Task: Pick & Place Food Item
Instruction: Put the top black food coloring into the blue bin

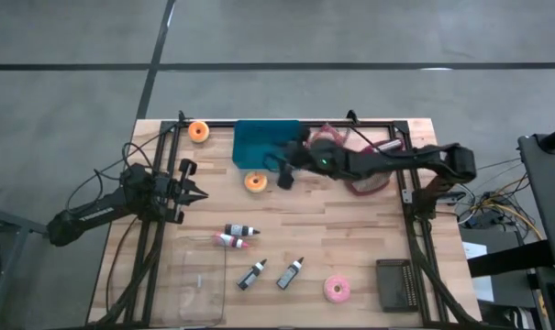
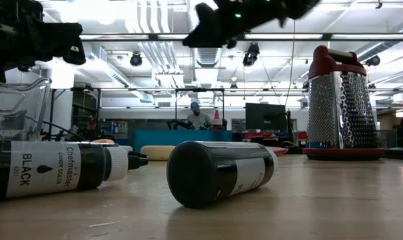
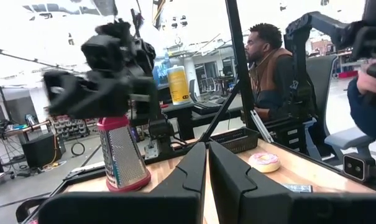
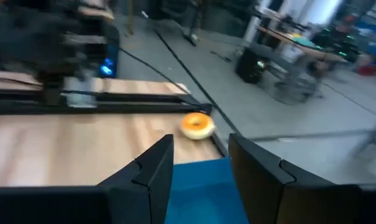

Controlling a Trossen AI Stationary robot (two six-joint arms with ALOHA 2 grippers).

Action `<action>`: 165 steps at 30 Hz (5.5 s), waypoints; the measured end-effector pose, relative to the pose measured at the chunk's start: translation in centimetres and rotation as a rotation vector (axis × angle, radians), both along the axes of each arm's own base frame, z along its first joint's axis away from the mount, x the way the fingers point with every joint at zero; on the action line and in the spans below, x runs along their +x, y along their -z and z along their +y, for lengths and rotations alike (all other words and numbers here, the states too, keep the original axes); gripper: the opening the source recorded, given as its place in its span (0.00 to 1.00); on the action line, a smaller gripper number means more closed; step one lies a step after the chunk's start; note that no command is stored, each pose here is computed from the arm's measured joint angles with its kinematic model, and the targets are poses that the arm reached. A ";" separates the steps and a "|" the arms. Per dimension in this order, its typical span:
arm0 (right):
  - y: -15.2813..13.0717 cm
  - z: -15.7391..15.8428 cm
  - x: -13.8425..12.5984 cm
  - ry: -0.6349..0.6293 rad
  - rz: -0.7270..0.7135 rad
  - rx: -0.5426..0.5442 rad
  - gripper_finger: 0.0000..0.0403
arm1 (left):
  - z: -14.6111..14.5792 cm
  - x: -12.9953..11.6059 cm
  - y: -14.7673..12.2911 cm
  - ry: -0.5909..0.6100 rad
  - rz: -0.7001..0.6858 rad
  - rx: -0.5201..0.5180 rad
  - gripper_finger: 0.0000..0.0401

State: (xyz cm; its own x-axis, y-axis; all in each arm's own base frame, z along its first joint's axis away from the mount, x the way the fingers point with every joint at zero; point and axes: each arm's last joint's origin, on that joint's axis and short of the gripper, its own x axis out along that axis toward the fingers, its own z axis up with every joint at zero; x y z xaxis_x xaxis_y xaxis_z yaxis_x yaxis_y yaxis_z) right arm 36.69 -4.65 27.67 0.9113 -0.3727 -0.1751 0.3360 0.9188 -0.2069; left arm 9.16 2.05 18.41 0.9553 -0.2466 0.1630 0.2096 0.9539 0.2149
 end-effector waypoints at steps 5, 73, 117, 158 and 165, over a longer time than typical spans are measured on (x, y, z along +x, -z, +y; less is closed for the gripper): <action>4.2 2.7 -2.3 -0.153 0.006 0.005 0.37 | 0.0 0.0 0.0 0.000 0.000 0.000 0.06; 20.5 10.3 7.2 -0.427 0.147 0.337 0.54 | 0.0 0.1 0.1 0.000 0.011 -0.005 0.06; 19.6 10.2 7.3 -0.406 0.187 0.336 0.27 | 0.0 0.1 0.1 0.000 0.011 -0.005 0.06; -3.8 -8.0 5.8 0.035 1.051 0.262 0.27 | 0.0 0.1 0.3 0.001 0.031 -0.013 0.06; -3.3 -10.9 4.7 0.058 1.096 0.268 0.28 | 0.1 0.1 0.3 0.000 0.032 -0.014 0.06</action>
